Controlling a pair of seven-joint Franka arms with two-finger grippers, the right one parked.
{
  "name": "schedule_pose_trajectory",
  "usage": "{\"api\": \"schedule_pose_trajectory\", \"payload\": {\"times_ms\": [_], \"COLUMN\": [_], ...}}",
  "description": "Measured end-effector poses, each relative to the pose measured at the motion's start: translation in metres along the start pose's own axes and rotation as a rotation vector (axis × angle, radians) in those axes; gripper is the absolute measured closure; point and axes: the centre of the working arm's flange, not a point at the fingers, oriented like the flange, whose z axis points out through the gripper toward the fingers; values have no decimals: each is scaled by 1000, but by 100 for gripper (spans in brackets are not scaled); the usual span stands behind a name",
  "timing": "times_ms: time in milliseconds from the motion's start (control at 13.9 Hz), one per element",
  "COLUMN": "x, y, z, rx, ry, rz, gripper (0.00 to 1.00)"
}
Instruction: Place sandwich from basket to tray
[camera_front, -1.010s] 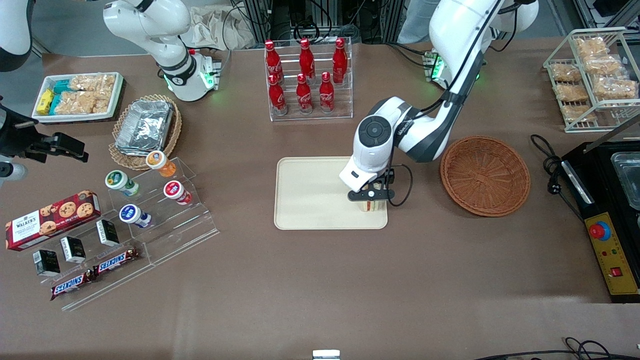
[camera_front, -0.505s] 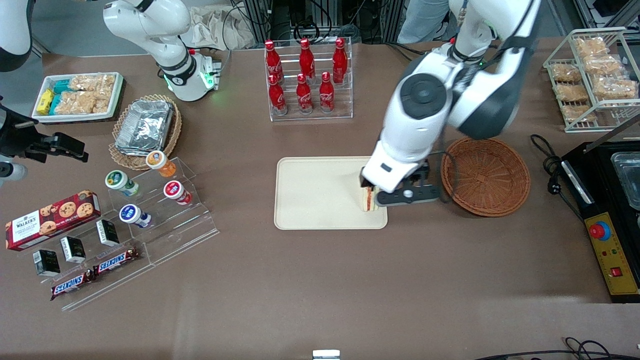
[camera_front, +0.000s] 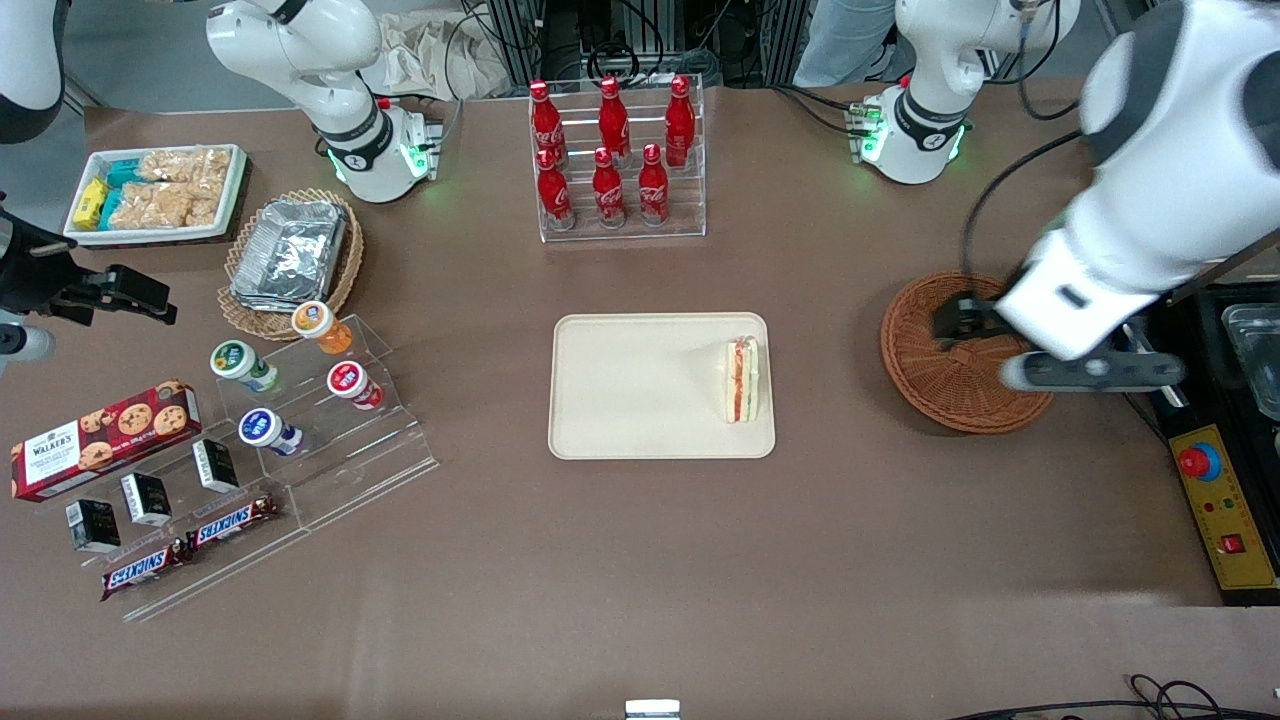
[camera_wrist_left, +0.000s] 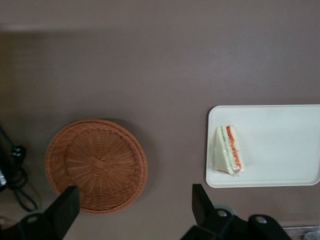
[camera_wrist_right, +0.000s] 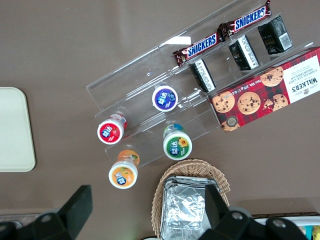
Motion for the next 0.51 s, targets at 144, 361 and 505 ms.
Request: {"api": "schedule_pose_trajectory", "payload": {"times_ms": [144,361,505], "x": [-9,-36,-52], "y": [-35,-65,-70], "z": [-18,-30,-30], "rx": [2,-22,-26], "ry": [21,44,44], "rz": [-48,-91,-97], "gripper": [0,0,0]}}
